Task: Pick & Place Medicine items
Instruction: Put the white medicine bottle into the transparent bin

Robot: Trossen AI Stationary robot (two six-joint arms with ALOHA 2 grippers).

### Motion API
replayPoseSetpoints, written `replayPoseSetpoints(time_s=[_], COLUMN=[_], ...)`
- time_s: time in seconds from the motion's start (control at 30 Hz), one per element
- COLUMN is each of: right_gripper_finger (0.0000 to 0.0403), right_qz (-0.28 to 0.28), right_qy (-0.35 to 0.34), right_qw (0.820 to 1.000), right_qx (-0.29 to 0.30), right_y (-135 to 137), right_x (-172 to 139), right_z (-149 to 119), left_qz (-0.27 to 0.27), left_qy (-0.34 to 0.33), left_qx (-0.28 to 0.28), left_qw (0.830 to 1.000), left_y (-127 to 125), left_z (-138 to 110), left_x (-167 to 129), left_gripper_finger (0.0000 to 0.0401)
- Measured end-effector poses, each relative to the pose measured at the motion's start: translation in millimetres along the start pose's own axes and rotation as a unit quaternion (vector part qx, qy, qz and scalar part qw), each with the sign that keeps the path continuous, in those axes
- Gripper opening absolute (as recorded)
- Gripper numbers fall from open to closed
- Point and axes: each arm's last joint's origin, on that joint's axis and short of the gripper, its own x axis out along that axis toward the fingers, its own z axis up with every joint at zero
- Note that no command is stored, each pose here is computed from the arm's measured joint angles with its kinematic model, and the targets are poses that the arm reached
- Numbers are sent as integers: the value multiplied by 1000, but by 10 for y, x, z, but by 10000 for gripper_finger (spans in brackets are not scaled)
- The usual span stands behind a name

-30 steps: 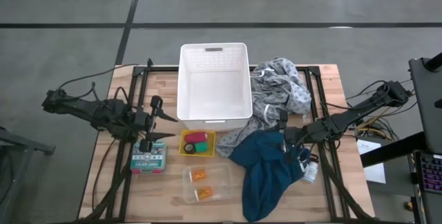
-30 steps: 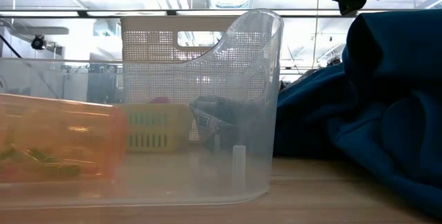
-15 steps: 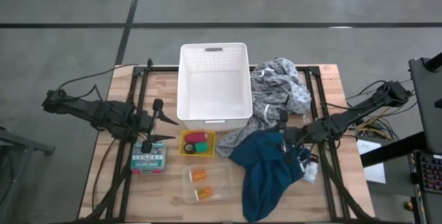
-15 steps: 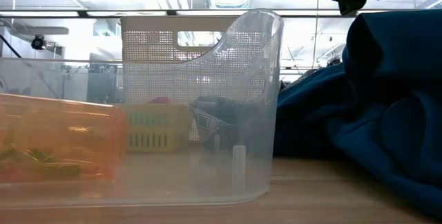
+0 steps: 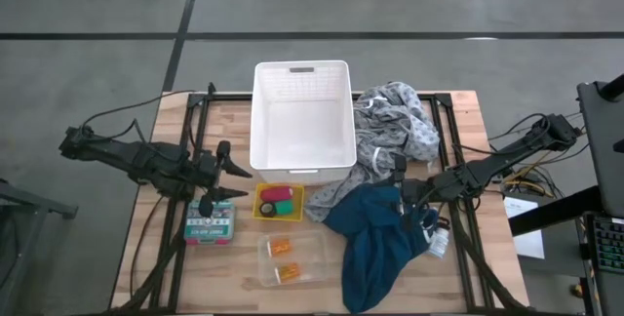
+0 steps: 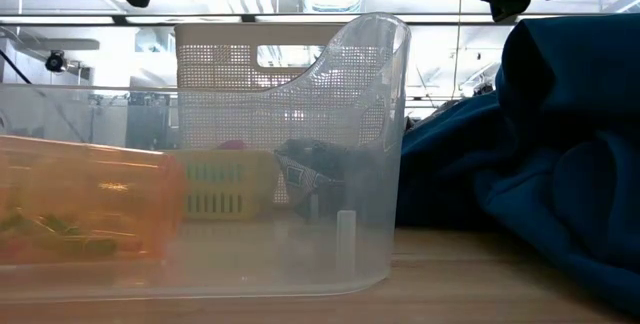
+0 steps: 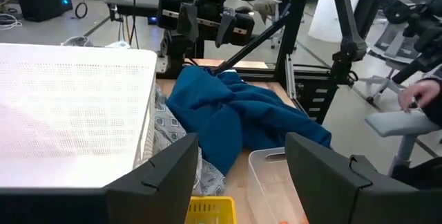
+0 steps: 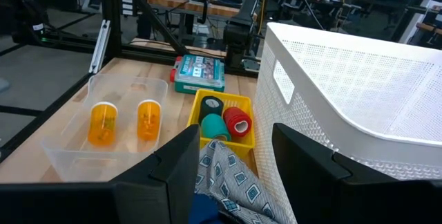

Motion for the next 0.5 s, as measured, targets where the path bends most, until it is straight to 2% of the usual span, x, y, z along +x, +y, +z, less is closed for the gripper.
replayPoseSetpoints(time_s=[0.17,0.3,0.5], right_gripper_finger=[180,178,180], right_qz=[0,0,0], right_qy=[0,0,0], right_qw=[1000,999,999], right_qx=[-2,-41,-36], right_y=[-1,0,0], right_x=[0,0,0], right_z=[0,1,0], left_qz=[0,0,1], left_qy=[-1,-1,7], left_qx=[-1,-1,0], left_qw=[1000,1000,1000], left_y=[0,0,2], left_z=[1,1,-14], left_x=[0,0,0], left_gripper_finger=[226,226,226])
